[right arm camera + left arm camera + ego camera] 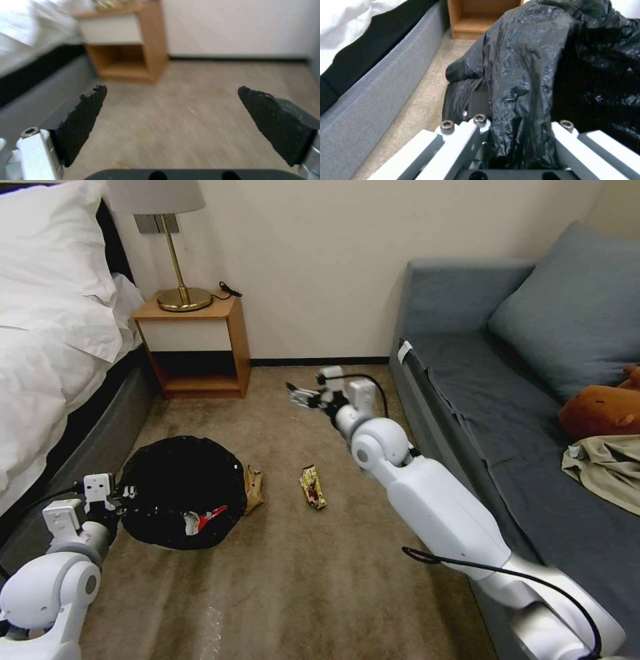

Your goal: Pick up the trash bin, then pick up the garbage on the floor and place it into the trash bin.

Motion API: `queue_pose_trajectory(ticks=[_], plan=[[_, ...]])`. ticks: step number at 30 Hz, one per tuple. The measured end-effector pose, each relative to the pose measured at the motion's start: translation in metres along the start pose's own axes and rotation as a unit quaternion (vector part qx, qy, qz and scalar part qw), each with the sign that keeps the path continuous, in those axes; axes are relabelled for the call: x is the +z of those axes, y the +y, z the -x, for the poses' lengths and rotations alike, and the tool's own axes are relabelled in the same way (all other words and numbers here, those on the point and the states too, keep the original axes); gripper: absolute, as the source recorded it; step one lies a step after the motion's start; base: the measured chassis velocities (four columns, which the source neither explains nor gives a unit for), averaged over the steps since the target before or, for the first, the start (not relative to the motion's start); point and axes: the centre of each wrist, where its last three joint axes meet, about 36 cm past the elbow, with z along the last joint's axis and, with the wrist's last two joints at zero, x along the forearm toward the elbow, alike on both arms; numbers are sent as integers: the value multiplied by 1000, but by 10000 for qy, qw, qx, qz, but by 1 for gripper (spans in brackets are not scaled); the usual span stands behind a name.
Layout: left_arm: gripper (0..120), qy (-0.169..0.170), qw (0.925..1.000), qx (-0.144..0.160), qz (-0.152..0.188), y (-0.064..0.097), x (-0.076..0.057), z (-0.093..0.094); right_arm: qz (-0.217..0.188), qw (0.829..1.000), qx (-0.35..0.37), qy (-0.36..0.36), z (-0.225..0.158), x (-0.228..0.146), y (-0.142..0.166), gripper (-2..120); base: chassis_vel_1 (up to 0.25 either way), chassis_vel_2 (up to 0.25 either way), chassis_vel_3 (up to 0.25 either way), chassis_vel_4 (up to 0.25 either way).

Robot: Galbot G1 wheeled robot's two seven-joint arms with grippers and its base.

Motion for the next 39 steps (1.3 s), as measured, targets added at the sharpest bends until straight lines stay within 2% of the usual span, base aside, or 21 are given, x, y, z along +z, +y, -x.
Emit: queue_pose_trajectory(ticks=[1,3,9,11,13,17,19,20,21,23,26,31,39], plan=[[4,0,10000,0,0,0,0,0,0,10000,0,0,0,0,0,100,0,0,0,0],[4,-4,10000,-16,-55,2,0,2,153,9983,454,338,0,23,-6,100,0,0,0,0],[4,-21,9999,-33,-127,5,-2,4,309,9935,844,696,-1,57,-8,100,0,0,0,0],[4,-22,9998,-44,-167,6,-3,6,290,9897,1050,924,-2,86,-10,100,0,0,0,0],[4,-19,9998,-47,-171,7,-2,6,285,9892,1079,946,-1,90,-11,100,0,0,0,0],[4,28,9998,-69,-208,8,2,7,176,9864,1141,1166,-6,135,-14,100,0,0,0,0],[4,29,9998,-71,-210,8,2,8,164,9864,1132,1184,-7,140,-14,100,0,0,0,0],[4,44,9997,-79,-221,8,5,8,128,9857,1092,1276,-12,161,-15,100,0,0,0,0],[4,44,9997,-79,-221,8,5,8,128,9857,1092,1276,-12,161,-15,100,0,0,0,0],[4,57,9997,-75,-224,9,6,9,51,9852,1018,1381,-19,188,-16,100,0,0,0,0],[4,52,9997,-65,-223,8,7,9,1,9840,980,1486,-26,207,-16,100,0,0,0,0],[4,48,9997,-37,-228,7,7,9,-62,9804,989,1703,-38,237,-14,100,0,0,0,0],[4,11,9998,-2,-198,6,9,9,-139,9787,1044,1762,-39,248,-16,100,0,0,0,0]])
